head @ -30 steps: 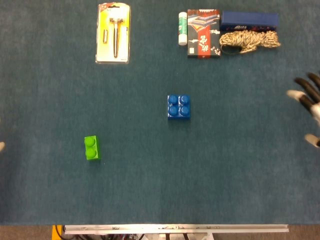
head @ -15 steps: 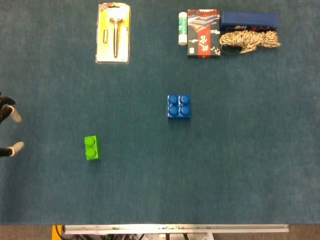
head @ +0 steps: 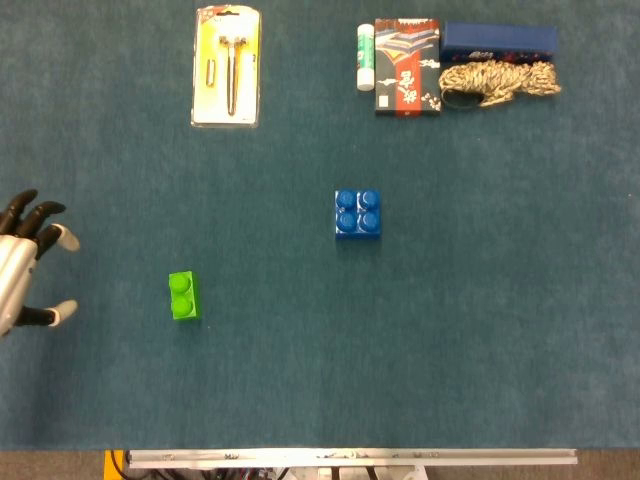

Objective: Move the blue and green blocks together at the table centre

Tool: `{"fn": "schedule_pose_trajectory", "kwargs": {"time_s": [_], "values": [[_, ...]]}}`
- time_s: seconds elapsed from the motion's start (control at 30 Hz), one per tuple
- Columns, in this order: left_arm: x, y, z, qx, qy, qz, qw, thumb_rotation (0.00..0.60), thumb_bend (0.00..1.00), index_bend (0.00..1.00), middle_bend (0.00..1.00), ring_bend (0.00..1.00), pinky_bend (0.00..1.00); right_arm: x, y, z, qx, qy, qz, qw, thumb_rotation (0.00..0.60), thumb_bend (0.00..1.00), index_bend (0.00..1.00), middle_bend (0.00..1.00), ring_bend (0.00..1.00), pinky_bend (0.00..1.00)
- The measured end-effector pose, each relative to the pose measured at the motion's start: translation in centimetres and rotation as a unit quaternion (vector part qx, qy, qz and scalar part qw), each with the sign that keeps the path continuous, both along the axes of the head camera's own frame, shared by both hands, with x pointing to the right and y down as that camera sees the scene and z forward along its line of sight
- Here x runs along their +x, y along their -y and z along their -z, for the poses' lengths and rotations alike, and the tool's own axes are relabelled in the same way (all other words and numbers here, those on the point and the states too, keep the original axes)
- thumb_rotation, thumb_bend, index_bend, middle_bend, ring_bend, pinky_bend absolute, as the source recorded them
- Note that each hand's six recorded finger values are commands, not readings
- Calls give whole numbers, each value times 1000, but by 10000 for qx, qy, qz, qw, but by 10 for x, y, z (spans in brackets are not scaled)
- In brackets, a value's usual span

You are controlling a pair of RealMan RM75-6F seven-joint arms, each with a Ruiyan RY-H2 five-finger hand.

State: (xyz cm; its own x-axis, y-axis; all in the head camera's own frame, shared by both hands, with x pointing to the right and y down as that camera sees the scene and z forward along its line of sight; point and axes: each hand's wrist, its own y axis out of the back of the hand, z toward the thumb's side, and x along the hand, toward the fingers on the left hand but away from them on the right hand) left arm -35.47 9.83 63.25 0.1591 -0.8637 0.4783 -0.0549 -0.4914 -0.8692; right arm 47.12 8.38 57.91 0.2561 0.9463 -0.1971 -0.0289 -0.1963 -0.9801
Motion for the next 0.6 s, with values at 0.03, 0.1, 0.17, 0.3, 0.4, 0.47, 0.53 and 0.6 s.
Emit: {"fn": "schedule_pose_trajectory", "kwargs": {"time_s": [0.03, 0.1, 0.17, 0.3, 0.4, 0.47, 0.53, 0.6], "values": [[2, 0, -1, -49, -37, 21, 10000, 600, 0, 356, 171, 50, 203, 1, 0, 0, -1, 16, -15, 10000, 600, 43, 254, 149, 0, 26], [7, -2, -4, -162, -156, 83, 9997, 600, 0, 345, 162, 41, 198, 3, 1, 1, -5, 47, -54, 10000, 600, 43, 255, 149, 0, 26], [13, -3, -7, -255, -259, 121, 9993, 600, 0, 334, 151, 31, 195, 5, 2, 2, -9, 67, -88, 9999, 600, 43, 255, 149, 0, 26], [21, -4, -13, -303, -293, 93, 9991, 600, 0, 293, 127, 14, 188, 7, 4, 3, -15, 106, -124, 9999, 600, 43, 255, 149, 0, 26], [29, -7, -21, -392, -314, 62, 9987, 600, 0, 252, 110, 4, 186, 8, 4, 3, -22, 137, -132, 9998, 600, 43, 255, 149, 0, 26], [34, -10, -27, -492, -351, 40, 9982, 600, 0, 225, 101, 2, 185, 8, 4, 4, -22, 150, -139, 9998, 600, 42, 255, 149, 0, 26], [39, -12, -32, -575, -394, 19, 9976, 600, 0, 205, 96, 2, 185, 9, 5, 4, -27, 160, -151, 9998, 600, 42, 256, 149, 0, 26], [44, -13, -38, -659, -443, -11, 9968, 600, 0, 196, 91, 2, 185, 9, 5, 4, -31, 167, -156, 9997, 600, 43, 257, 149, 0, 26]]}}
